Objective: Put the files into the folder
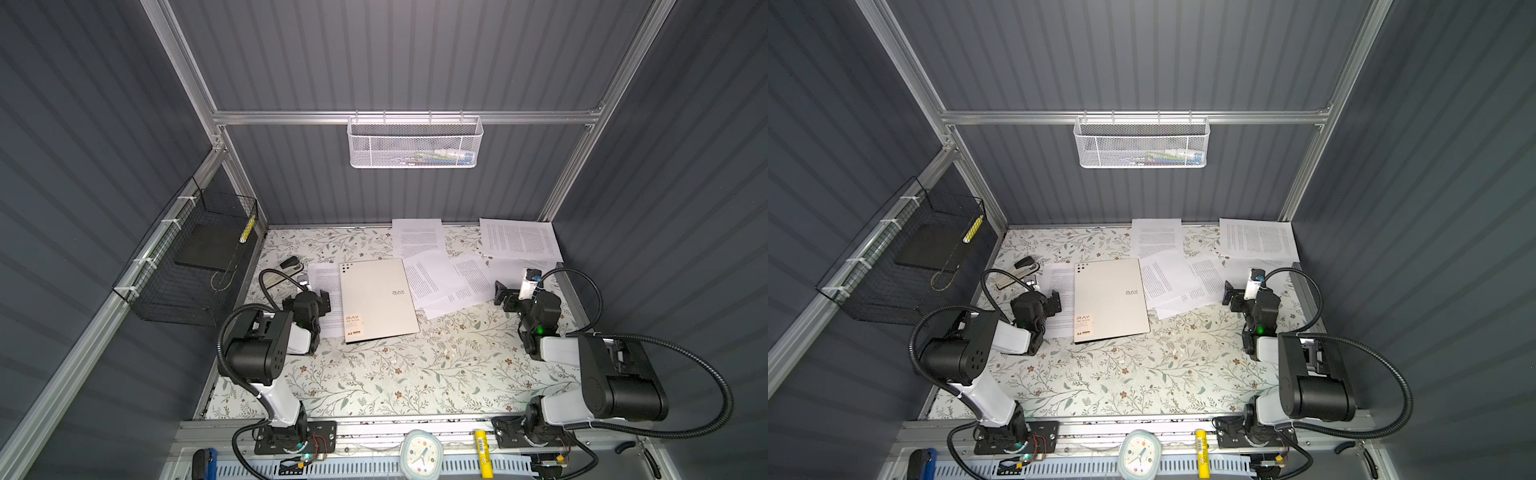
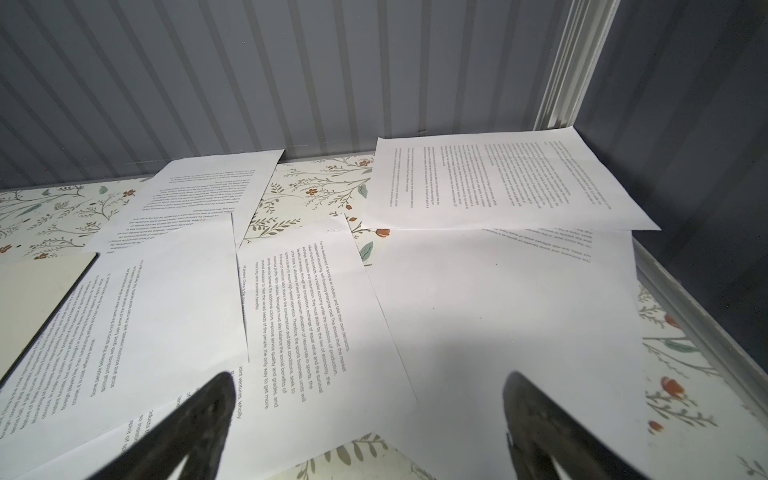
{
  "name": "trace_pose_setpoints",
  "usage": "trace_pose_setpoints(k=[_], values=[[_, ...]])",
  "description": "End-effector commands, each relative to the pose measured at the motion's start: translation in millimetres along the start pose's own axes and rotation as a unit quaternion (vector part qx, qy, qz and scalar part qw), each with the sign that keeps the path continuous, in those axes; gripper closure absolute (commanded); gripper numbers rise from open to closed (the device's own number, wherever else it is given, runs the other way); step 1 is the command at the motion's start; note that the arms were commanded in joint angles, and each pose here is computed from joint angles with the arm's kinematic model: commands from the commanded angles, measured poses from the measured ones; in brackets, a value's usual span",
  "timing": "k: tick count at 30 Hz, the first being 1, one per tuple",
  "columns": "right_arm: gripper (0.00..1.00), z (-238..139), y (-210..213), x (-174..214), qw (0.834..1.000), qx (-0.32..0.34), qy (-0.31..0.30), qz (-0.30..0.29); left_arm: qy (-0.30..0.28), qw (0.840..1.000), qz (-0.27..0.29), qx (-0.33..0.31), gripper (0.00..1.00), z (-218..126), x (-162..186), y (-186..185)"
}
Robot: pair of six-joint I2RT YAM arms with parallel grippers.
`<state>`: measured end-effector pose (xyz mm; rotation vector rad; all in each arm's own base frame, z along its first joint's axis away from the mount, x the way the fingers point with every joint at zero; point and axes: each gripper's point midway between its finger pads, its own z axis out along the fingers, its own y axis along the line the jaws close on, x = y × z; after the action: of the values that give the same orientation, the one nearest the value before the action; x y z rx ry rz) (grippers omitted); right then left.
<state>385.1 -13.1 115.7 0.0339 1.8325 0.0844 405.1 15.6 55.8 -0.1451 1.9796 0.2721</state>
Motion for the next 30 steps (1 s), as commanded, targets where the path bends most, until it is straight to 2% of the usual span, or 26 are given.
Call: trace_pose_setpoints(k=[1, 4, 5, 8, 9, 10, 12, 14, 15, 16, 17, 18, 20, 22, 23, 26, 30], values=[[0.01, 0.0, 1.7, -4.2, 1.0, -0.003, -0.009, -0.002, -0.018, 1.0, -0.014, -0.006, 0.0, -0.7, -13.9, 3.8], [0.01, 1.2, -2.9, -3.8, 1.0, 0.01, -0.006, 0.004, -0.028, 0.999, -0.014, -0.018, 0.0, -2.4, -19.8, 8.3], [0.01, 0.2, -7.4, -5.8, 1.0, 0.021, -0.01, 0.008, -0.023, 1.0, -0.007, -0.004, 0.0, -5.2, -25.1, 3.7], [0.01, -23.3, -15.6, -27.8, 0.995, 0.096, -0.036, -0.001, -0.015, 0.999, 0.026, -0.03, 0.0, -26.3, -61.6, -5.4], [0.01, -29.1, -10.0, -35.3, 0.994, 0.109, -0.027, -0.012, -0.005, 0.999, 0.012, -0.041, 0.0, -30.1, -71.7, -4.8], [0.01, -32.7, -4.6, -45.3, 0.993, 0.112, -0.022, -0.006, 0.029, 0.999, -0.008, -0.045, 0.0, -33.3, -76.2, -4.8], [0.01, -37.8, 0.5, -61.7, 0.992, 0.106, -0.015, 0.061, 0.093, 0.995, -0.041, -0.025, 0.0, -36.5, -77.5, -15.2], [0.01, -35.5, 1.0, -67.6, 0.985, 0.108, -0.005, 0.134, 0.134, 0.988, -0.066, 0.046, 0.0, -40.0, -67.4, -43.9], [0.01, -34.3, -5.0, -64.5, 0.973, 0.124, -0.007, 0.194, 0.15, 0.982, -0.084, 0.08, 0.0, -43.1, -61.9, -56.4], [0.01, -32.0, -9.1, -53.1, 0.953, 0.132, 0.01, 0.272, 0.17, 0.975, -0.097, 0.102, 0.0, -46.6, -55.6, -64.9], [0.01, -24.3, -2.4, -43.5, 0.941, 0.096, 0.041, 0.321, 0.19, 0.97, -0.104, 0.115, 0.0, -48.8, -51.5, -70.3], [0.01, -20.2, 7.7, -44.5, 0.939, 0.054, 0.054, 0.334, 0.212, 0.962, -0.106, 0.135, 0.0, -52.0, -47.4, -78.5], [0.01, -16.3, 27.4, -44.2, 0.943, 0.022, 0.065, 0.326, 0.25, 0.943, -0.107, 0.191, 0.0, -58.3, -41.8, -100.4], [0.01, -10.7, 60.9, -44.3, 0.953, -0.019, 0.09, 0.289, 0.279, 0.928, -0.118, 0.217, 0.03, -58.0, -32.8, -112.7], [0.01, -6.2, 80.3, -42.8, 0.954, -0.041, 0.117, 0.272, 0.29, 0.923, -0.126, 0.218, 0.07, -55.2, -29.1, -114.0], [0.01, 0.4, 123.2, -31.8, 0.951, -0.089, 0.183, 0.231, 0.327, 0.907, -0.142, 0.226, 0.31, -42.2, -15.0, -117.6], [0.01, 1.9, 167.6, -13.9, 0.942, -0.142, 0.227, 0.203, 0.358, 0.899, -0.139, 0.21, 0.47, -28.1, -0.2, -118.3]])
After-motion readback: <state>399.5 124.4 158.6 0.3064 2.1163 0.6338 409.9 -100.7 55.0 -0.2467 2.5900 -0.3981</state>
